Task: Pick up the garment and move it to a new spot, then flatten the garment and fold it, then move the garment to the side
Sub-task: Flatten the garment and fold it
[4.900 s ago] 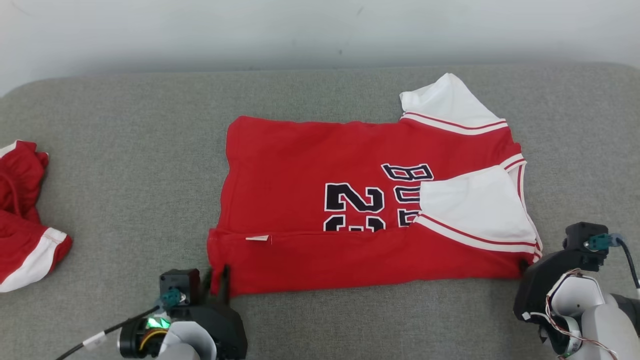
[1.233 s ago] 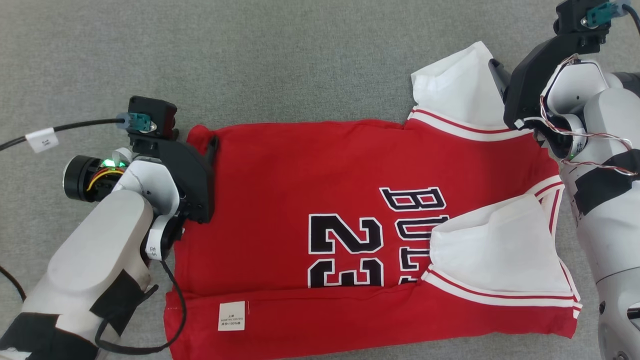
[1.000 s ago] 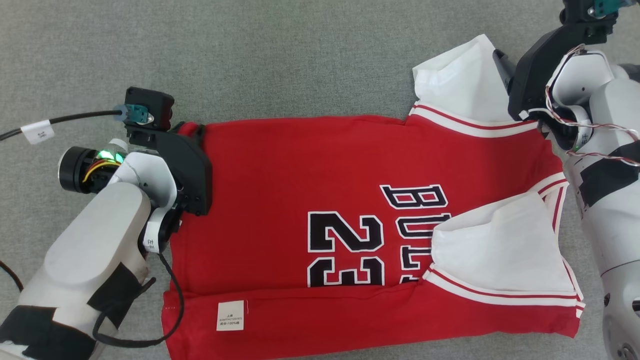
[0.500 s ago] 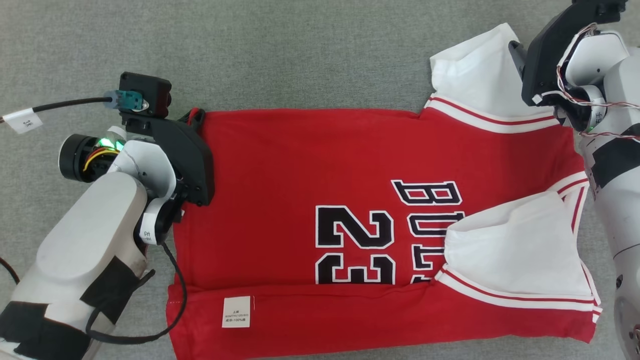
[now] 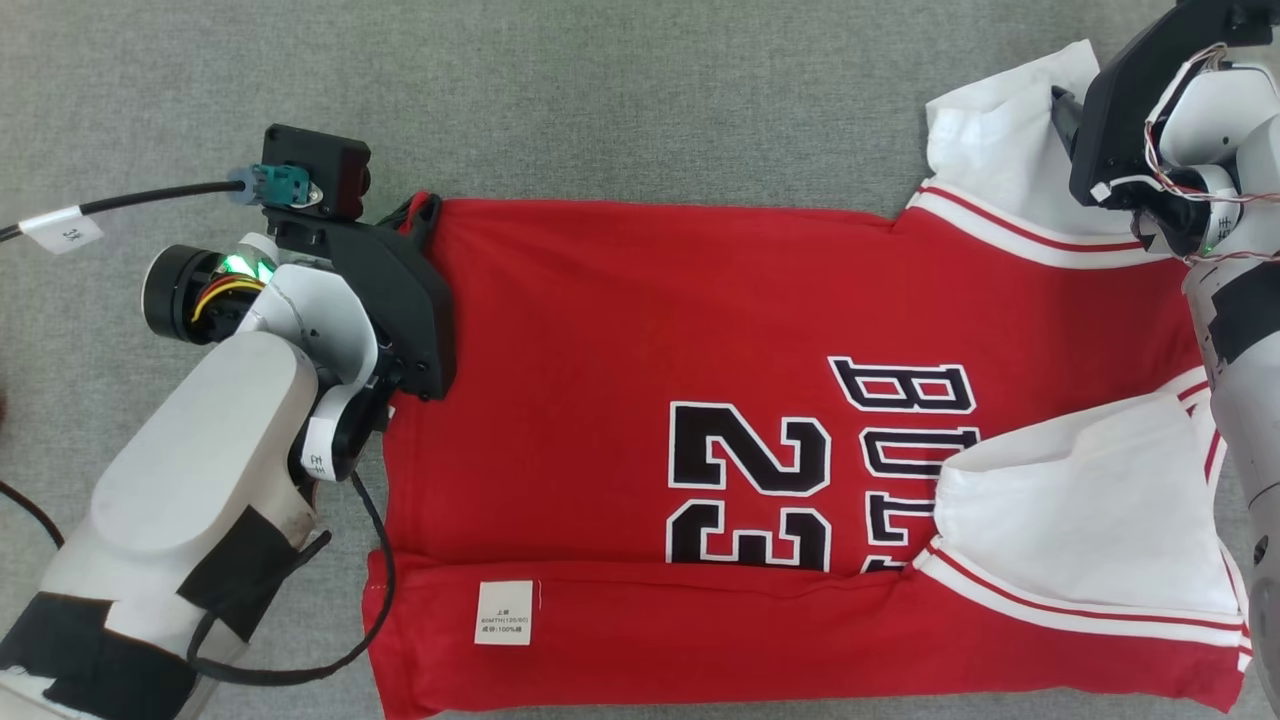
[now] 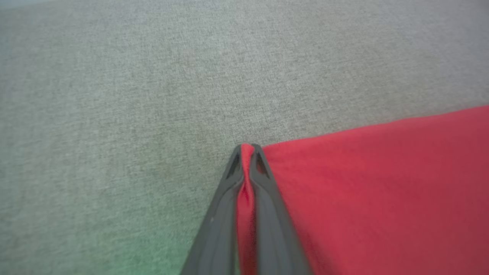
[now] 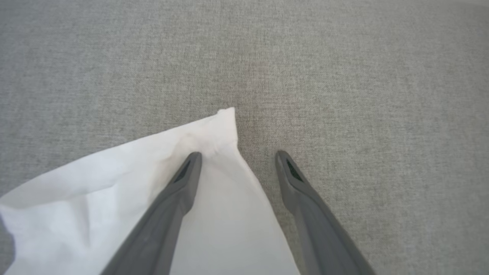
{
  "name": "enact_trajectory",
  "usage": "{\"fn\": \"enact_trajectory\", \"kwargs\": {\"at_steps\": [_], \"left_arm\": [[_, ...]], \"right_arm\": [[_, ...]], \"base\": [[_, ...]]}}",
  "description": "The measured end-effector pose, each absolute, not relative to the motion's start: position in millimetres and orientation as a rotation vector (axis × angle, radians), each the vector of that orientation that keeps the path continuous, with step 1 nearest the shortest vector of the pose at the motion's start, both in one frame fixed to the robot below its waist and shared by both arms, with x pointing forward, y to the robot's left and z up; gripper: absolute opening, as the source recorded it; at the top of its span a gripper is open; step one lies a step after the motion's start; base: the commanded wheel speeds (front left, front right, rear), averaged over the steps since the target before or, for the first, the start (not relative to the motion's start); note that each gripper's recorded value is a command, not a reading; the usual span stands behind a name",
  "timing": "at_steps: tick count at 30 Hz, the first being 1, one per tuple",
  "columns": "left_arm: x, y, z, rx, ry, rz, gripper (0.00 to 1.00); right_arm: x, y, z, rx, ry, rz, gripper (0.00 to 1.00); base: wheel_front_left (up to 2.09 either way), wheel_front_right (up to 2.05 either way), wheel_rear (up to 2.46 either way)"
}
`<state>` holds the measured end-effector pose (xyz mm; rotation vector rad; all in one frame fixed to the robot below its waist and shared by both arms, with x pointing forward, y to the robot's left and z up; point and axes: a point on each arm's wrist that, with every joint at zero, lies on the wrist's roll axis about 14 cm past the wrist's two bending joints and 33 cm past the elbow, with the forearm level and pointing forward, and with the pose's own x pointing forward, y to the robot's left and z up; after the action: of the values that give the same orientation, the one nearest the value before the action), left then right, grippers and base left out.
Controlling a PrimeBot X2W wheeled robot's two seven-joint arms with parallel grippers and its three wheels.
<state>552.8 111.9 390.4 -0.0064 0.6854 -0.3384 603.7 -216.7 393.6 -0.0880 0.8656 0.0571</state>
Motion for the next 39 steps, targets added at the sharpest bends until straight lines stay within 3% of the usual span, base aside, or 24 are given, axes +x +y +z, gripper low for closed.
{"fn": "enact_trajectory", "kwargs": {"at_steps": [2,4,7,9,10,11,20,28,39], "left_arm": [[553.0,112.0,389.4,-0.011,0.682,-0.338,0.00],[553.4,112.1,388.4,-0.014,0.678,-0.337,0.00],[553.7,111.4,389.9,-0.016,0.669,-0.339,0.00],[553.4,111.3,390.1,-0.016,0.670,-0.338,0.00],[553.4,111.2,390.1,-0.017,0.668,-0.337,0.00],[553.2,111.2,390.4,-0.018,0.668,-0.336,0.00],[553.6,111.4,395.2,-0.026,0.644,-0.327,0.00],[555.4,113.7,420.6,-0.050,0.522,-0.302,0.00],[525.9,100.0,439.5,-0.092,0.427,-0.308,0.00]], "right_arm": [[605.3,-215.0,391.3,-0.084,0.866,0.060,1.00],[609.2,-213.2,392.1,-0.089,0.852,0.064,0.83],[611.8,-210.5,394.8,-0.094,0.840,0.070,0.82],[609.3,-211.7,393.3,-0.099,0.856,0.066,0.41],[608.4,-212.4,393.0,-0.095,0.860,0.063,0.31],[606.7,-213.2,392.2,-0.090,0.872,0.060,0.00],[607.0,-220.2,402.6,-0.085,0.823,0.037,0.00],[614.7,-207.5,442.2,-0.013,0.611,0.057,0.00],[581.3,-212.1,463.1,0.017,0.505,0.079,0.00]], "base": [[0.00,0.00,0.00],[0.00,0.00,0.00],[0.00,0.00,0.00],[0.00,0.00,0.00],[0.00,0.00,0.00],[0.00,0.00,0.00],[0.00,0.00,0.00],[0.00,0.00,0.00],[0.00,0.00,0.00]]}}
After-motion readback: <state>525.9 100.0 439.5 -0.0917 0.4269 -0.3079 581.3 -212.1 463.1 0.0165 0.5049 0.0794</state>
